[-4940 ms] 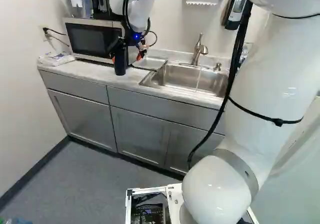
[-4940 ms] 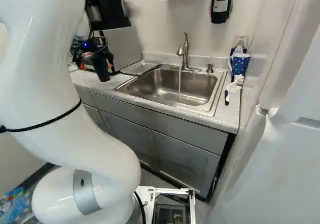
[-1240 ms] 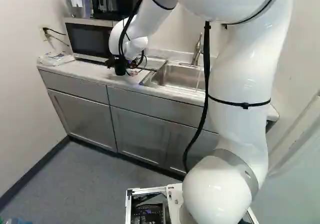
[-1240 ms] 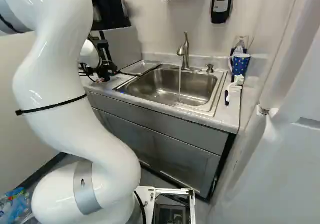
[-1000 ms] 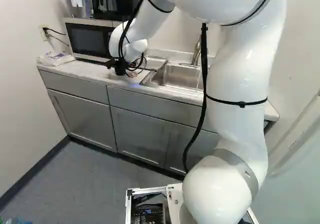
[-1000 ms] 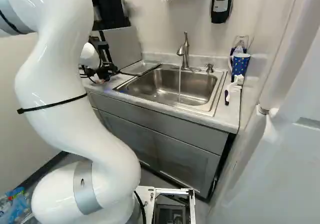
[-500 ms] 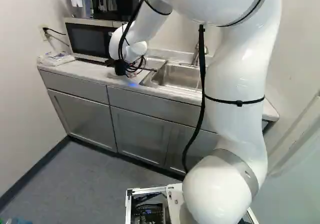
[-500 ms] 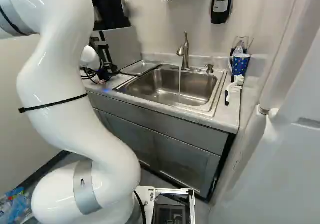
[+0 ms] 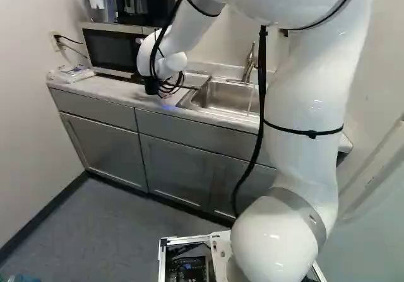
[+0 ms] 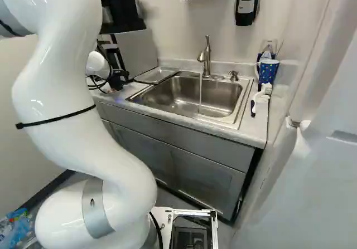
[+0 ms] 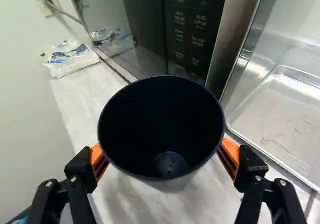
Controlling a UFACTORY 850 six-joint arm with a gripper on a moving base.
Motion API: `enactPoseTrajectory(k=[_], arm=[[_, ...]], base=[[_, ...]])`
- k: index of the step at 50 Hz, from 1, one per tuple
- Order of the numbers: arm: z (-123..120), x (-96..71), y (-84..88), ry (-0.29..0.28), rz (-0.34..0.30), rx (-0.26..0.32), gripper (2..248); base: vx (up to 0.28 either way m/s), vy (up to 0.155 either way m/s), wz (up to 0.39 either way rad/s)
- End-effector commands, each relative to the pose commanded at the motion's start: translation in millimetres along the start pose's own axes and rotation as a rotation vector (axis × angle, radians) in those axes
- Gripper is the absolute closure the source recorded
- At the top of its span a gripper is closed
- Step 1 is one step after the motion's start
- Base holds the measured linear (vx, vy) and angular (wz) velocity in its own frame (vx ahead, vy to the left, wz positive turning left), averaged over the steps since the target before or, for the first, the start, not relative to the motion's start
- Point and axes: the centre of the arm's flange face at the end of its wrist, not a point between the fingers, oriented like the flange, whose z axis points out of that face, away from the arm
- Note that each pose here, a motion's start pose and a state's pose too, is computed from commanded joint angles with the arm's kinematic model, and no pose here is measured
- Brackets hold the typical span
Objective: Rinse the cup and place it in the tray
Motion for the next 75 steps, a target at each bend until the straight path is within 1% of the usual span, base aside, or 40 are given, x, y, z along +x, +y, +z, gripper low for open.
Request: enactPoseTrajectory(k=[8,18,49,75], arm=[[-7.3,-3.5,-2.9,-0.003,-0.003,0.005,3],[-8.5,-3.8,-3.4,-0.001,-0.003,0.006,3],[-11.7,0.5,-1.5,0.060,-0.002,0.003,3],[-15.6,-0.8,2.7,0.061,0.001,-0.003,3]], base=[[0.000,0.000,0.000],[0.000,0.000,0.000],[0.000,0.000,0.000],[0.000,0.000,0.000]])
